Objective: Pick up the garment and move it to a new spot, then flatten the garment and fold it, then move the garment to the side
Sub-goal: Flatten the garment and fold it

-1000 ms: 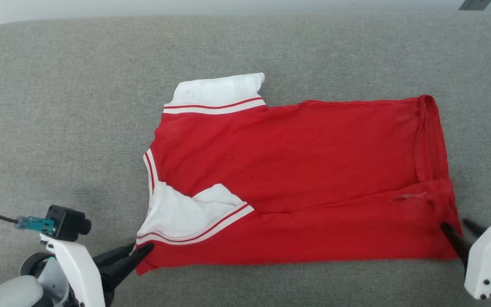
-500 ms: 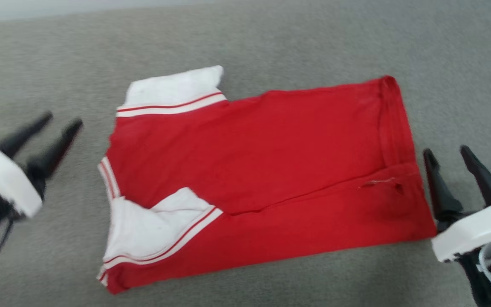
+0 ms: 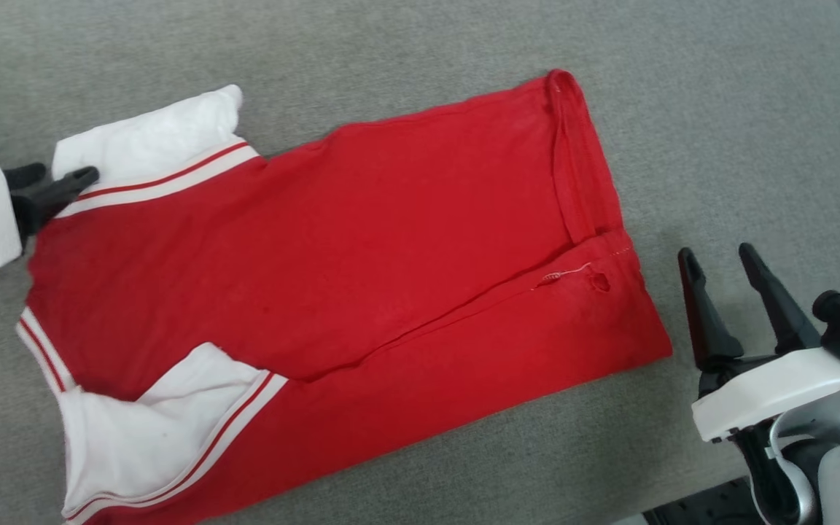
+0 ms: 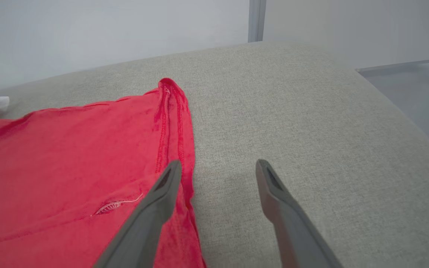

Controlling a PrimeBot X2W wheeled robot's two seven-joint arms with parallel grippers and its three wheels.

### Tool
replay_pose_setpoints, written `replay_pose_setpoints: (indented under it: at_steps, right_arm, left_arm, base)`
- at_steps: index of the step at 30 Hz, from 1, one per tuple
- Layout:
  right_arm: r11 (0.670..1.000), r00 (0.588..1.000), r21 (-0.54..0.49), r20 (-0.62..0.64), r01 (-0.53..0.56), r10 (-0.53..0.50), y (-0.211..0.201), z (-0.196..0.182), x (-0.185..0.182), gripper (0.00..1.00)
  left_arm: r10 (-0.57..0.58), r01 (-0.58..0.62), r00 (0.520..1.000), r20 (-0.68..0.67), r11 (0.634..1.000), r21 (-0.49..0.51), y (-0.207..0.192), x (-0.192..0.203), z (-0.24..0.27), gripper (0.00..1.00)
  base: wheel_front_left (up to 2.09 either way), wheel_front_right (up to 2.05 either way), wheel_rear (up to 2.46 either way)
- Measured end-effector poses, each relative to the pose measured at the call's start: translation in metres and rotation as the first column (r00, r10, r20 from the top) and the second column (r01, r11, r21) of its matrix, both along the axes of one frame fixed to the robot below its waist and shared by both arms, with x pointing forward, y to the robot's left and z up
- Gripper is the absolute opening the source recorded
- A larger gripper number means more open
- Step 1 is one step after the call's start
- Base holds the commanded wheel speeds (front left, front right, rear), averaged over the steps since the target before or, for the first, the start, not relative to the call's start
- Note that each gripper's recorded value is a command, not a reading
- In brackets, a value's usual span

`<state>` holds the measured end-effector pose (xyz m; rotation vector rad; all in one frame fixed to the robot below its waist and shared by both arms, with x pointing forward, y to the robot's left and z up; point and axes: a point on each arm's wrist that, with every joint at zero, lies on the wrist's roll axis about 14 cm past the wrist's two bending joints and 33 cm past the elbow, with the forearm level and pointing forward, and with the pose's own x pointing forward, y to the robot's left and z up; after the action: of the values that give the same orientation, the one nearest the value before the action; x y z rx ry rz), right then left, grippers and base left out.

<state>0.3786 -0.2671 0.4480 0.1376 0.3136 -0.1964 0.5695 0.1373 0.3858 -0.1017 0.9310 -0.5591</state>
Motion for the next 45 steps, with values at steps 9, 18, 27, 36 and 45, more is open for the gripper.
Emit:
replay_pose_setpoints:
  at_steps: [9,18,27,36,45]
  right_arm:
    - [1.000,1.000,0.015,-0.022,-0.006,0.007,0.004,-0.010,0.003,1.00]
    - [0.974,0.961,-0.029,-0.174,-0.223,0.215,0.026,-0.014,0.048,1.00]
    - [0.944,0.884,0.007,-0.347,-0.330,0.312,0.026,-0.015,0.106,1.00]
    - [0.940,0.830,0.065,-0.452,-0.336,0.328,0.035,-0.035,0.151,1.00]
    - [0.939,0.789,0.095,-0.518,-0.330,0.329,0.042,-0.059,0.163,0.01]
  left_arm:
    - [-0.048,0.047,0.999,-0.024,0.999,-0.020,-0.023,0.008,-0.001,0.50]
    - [-0.034,0.035,0.999,0.009,0.998,-0.047,-0.026,0.005,0.001,0.00]
    - [-0.031,0.035,0.998,0.056,0.997,-0.073,-0.029,-0.008,0.012,0.00]
    - [-0.023,0.028,0.998,0.058,0.994,-0.104,-0.030,-0.006,0.006,0.00]
    - [-0.011,0.024,0.997,0.080,0.988,-0.155,-0.037,-0.006,0.010,0.00]
  base:
    - [0.00,0.00,0.00]
    - [0.00,0.00,0.00]
    - [0.00,0.00,0.00]
    - [0.00,0.00,0.00]
    - [0.00,0.00,0.00]
